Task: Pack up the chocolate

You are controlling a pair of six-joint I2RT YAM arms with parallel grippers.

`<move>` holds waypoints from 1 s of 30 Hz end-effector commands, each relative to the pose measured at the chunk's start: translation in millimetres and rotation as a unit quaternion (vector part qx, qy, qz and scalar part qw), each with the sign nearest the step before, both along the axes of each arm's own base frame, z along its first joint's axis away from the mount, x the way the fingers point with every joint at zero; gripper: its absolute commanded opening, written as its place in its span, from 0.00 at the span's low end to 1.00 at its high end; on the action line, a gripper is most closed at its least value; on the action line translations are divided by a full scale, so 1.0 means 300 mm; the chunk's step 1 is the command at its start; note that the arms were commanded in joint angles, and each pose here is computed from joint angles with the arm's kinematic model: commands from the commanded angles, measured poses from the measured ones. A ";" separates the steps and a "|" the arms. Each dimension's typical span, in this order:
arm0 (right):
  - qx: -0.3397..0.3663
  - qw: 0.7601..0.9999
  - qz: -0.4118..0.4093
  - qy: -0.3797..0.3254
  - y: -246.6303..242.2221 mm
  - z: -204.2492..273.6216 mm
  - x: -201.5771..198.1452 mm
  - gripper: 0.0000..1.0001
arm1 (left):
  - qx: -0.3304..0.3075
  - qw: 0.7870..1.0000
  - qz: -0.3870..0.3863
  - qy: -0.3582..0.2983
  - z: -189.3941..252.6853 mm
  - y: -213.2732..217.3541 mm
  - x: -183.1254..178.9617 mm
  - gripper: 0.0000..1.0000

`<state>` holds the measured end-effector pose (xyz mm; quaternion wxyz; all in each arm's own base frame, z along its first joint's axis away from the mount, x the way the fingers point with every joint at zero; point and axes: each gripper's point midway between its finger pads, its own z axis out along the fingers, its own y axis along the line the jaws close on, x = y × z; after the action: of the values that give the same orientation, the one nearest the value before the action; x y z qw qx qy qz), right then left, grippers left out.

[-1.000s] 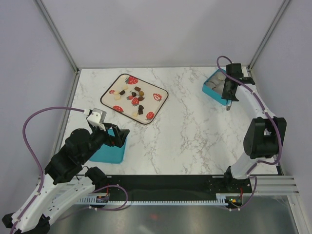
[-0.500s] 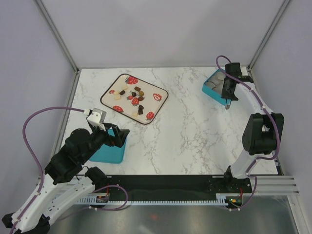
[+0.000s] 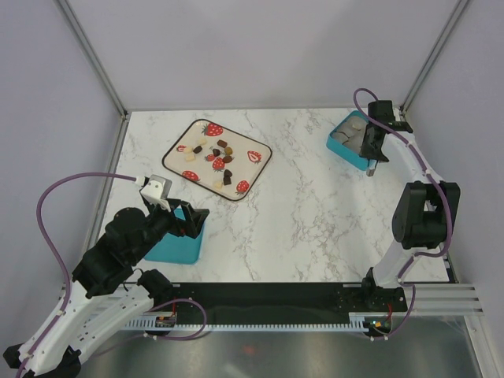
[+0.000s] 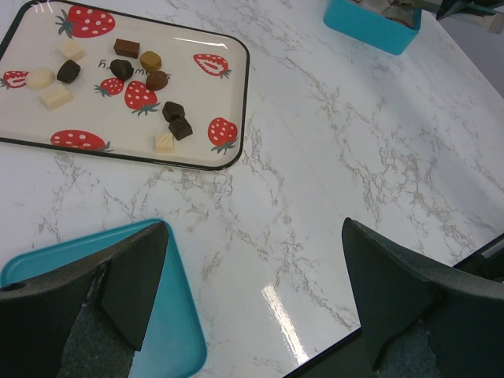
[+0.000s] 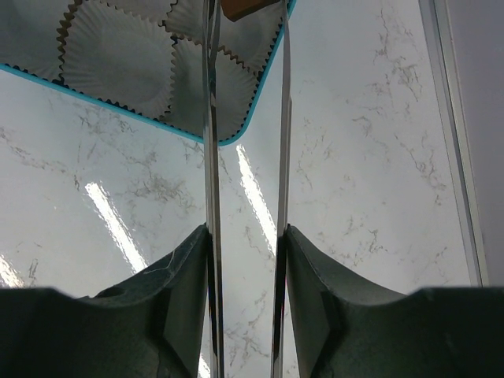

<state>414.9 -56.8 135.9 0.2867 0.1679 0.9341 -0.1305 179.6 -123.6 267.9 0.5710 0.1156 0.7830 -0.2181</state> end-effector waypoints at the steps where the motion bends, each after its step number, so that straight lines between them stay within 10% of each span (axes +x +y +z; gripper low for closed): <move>1: -0.009 0.999 -0.004 -0.031 -0.012 0.054 0.050 0.48 | 0.011 1.000 -0.008 -0.017 0.009 -0.007 0.011 1.00; 30: 0.015 0.999 0.008 -0.047 0.019 0.091 0.062 0.52 | 0.012 1.000 -0.009 -0.016 0.008 -0.010 0.011 1.00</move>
<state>418.8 -52.3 136.9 0.2902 0.1649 0.9352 -0.1185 179.6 -123.7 268.0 0.5710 0.1157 0.7829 -0.2183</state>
